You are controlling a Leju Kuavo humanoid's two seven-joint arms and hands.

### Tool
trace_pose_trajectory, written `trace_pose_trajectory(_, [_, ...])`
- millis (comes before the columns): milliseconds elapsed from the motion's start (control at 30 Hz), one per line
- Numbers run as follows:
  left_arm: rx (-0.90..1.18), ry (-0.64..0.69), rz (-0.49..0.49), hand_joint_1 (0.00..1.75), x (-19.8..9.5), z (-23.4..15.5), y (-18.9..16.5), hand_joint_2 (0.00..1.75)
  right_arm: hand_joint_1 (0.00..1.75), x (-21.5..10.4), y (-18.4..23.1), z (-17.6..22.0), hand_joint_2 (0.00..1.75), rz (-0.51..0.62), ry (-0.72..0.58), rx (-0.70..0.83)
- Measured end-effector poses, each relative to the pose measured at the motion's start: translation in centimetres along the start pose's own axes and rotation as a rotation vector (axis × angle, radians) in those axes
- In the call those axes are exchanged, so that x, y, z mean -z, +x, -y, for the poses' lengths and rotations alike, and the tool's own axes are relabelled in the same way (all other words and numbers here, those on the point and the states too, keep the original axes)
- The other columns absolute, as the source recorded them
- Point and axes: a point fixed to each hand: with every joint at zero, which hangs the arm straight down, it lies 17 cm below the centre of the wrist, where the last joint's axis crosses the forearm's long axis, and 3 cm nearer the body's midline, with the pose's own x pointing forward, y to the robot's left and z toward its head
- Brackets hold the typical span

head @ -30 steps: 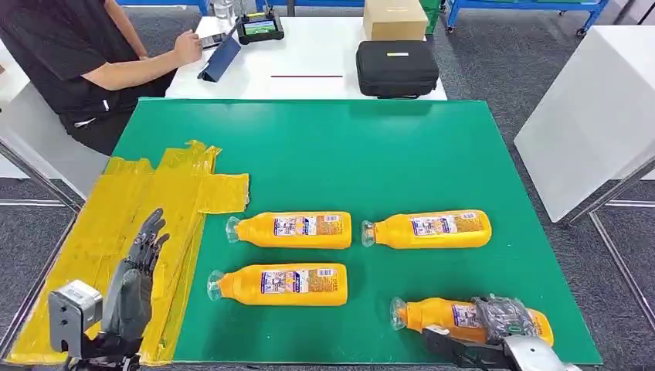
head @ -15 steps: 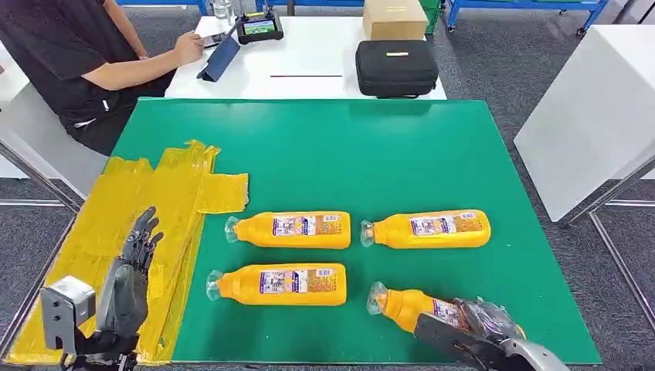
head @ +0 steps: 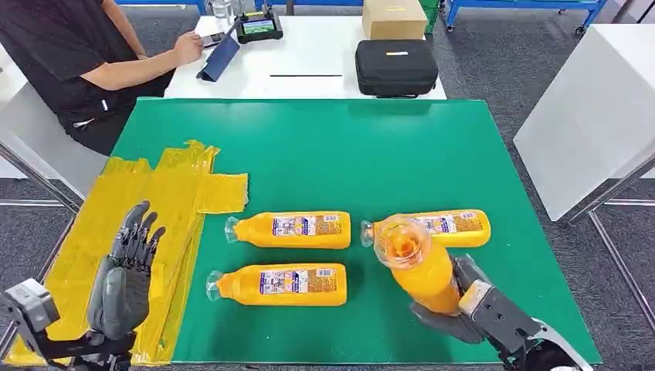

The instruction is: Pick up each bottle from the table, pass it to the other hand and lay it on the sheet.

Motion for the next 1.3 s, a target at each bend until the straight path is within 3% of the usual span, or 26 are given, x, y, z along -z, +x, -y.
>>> trace_pose_trajectory(300, [-0.104, -0.089, 0.022, 0.0, 0.6, 2.3, 0.9, 1.75, 1.75, 2.8, 4.2, 0.4, 1.75, 0.111, -0.056, 0.007])
trace_pose_trajectory(667, [-0.125, -0.203, 0.041, 0.0, 2.9, 6.0, 2.0, 1.75, 1.75, 12.0, 9.4, 1.4, 1.75, 0.126, -0.188, -0.101])
trace_pose_trajectory(933, [-0.139, -0.227, 0.051, 0.0, 3.7, 6.9, 2.4, 1.75, 1.75, 14.3, 10.5, 0.2, 1.75, 0.127, -0.183, -0.116])
trace_pose_trajectory(1100, [-0.136, -0.208, 0.056, 0.0, 4.4, 7.0, 2.5, 1.75, 1.75, 15.8, 10.6, -1.7, 1.75, 0.113, -0.149, -0.126])
trace_pose_trajectory(1300, [-0.087, -0.116, 0.074, 0.0, 5.5, 5.4, 2.6, 1.75, 1.75, 18.0, 11.7, -7.7, 1.75, 0.112, -0.033, -0.149])
